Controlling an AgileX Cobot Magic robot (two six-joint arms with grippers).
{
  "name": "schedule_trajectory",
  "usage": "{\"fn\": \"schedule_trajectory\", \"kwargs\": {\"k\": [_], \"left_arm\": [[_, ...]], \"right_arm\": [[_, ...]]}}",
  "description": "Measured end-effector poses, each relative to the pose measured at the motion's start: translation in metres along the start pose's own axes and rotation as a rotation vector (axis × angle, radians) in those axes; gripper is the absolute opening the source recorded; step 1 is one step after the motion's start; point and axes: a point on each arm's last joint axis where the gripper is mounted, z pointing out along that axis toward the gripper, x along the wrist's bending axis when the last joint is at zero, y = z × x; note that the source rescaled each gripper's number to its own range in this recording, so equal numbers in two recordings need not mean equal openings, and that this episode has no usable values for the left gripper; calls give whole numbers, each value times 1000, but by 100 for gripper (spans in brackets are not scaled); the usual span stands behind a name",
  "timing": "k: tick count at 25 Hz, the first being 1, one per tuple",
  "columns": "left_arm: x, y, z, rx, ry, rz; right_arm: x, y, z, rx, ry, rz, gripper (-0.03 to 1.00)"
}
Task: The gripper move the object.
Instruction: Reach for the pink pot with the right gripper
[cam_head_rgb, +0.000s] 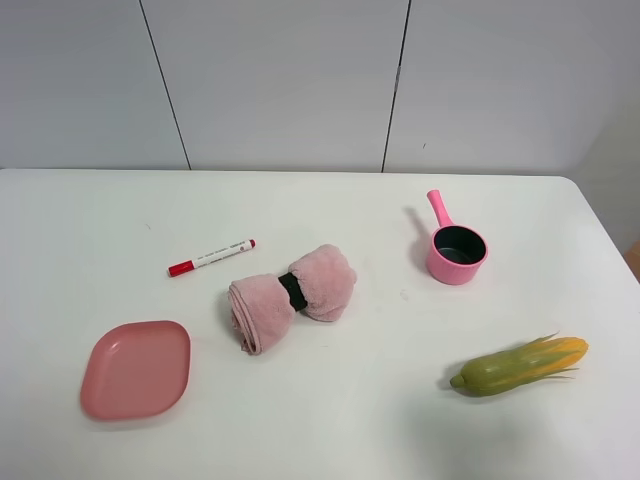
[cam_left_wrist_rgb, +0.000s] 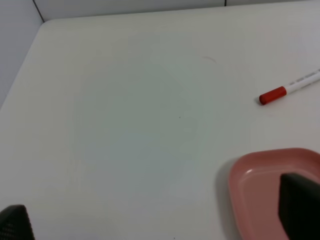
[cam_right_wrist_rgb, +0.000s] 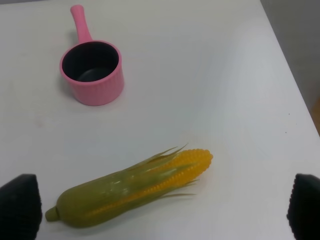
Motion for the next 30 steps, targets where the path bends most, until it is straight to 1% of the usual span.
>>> {"fn": "schedule_trajectory", "kwargs": {"k": [16, 20, 22, 27, 30], "left_arm": [[0, 0, 0, 0, 0, 0], [0, 0, 0, 0, 0, 0], [0, 0, 0, 0, 0, 0], [0, 0, 0, 0, 0, 0], [0, 0, 0, 0, 0, 0]], "right_arm": [[0, 0, 0, 0, 0, 5, 100], [0, 0, 0, 2, 0, 30, 100], [0, 3, -8, 10, 0, 49, 100], [1, 30, -21, 100, -2, 50, 100], [1, 61, -25, 122, -3, 51, 100]]}}
